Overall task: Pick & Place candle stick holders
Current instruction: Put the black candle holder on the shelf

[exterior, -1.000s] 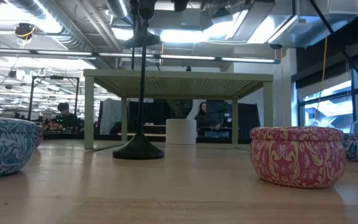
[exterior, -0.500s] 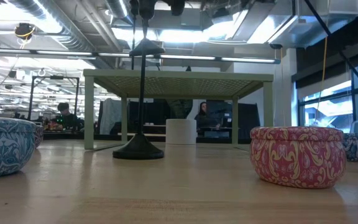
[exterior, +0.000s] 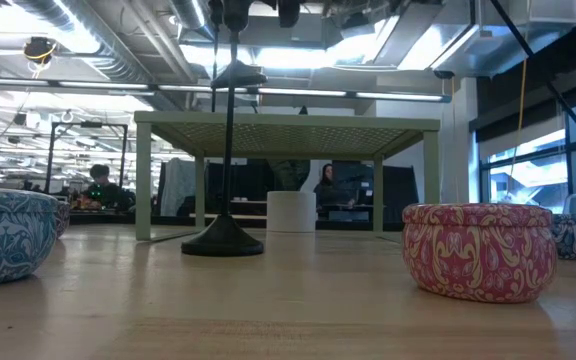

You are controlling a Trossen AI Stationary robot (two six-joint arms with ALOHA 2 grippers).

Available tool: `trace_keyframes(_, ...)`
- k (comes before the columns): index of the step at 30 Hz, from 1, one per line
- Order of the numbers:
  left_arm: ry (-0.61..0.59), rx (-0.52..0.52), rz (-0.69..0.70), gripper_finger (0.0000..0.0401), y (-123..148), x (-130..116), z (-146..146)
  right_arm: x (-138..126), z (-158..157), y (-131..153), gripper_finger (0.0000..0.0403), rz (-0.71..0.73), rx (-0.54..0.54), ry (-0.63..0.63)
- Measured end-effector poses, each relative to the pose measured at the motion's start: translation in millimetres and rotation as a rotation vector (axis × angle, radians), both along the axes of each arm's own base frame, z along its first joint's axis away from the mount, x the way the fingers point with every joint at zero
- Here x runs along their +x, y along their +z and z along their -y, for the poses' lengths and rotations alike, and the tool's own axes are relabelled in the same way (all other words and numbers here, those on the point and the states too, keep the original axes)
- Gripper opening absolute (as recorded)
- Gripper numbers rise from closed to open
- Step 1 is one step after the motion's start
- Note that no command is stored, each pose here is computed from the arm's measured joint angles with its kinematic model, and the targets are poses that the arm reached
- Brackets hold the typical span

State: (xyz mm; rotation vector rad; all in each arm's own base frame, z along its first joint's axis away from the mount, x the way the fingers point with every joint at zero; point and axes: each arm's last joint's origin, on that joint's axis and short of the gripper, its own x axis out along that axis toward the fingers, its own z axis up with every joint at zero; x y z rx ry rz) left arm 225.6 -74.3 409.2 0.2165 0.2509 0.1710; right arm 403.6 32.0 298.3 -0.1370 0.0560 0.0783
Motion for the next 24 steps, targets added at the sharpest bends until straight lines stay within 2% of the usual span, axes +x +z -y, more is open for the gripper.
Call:
trace_keyframes(10, -0.003, 0.036, -0.030, 0.0149, -2.3, -0.8, -0.6, 0.0, 0.0, -0.5, 0.0052, -0.005, 0.002, 0.000)
trace_keyframes(24, 0.062, 0.090, -0.035, 0.0202, -2.3, -1.5, -2.6, 0.0, -0.2, -0.3, 0.0047, -0.005, 0.027, -0.003)
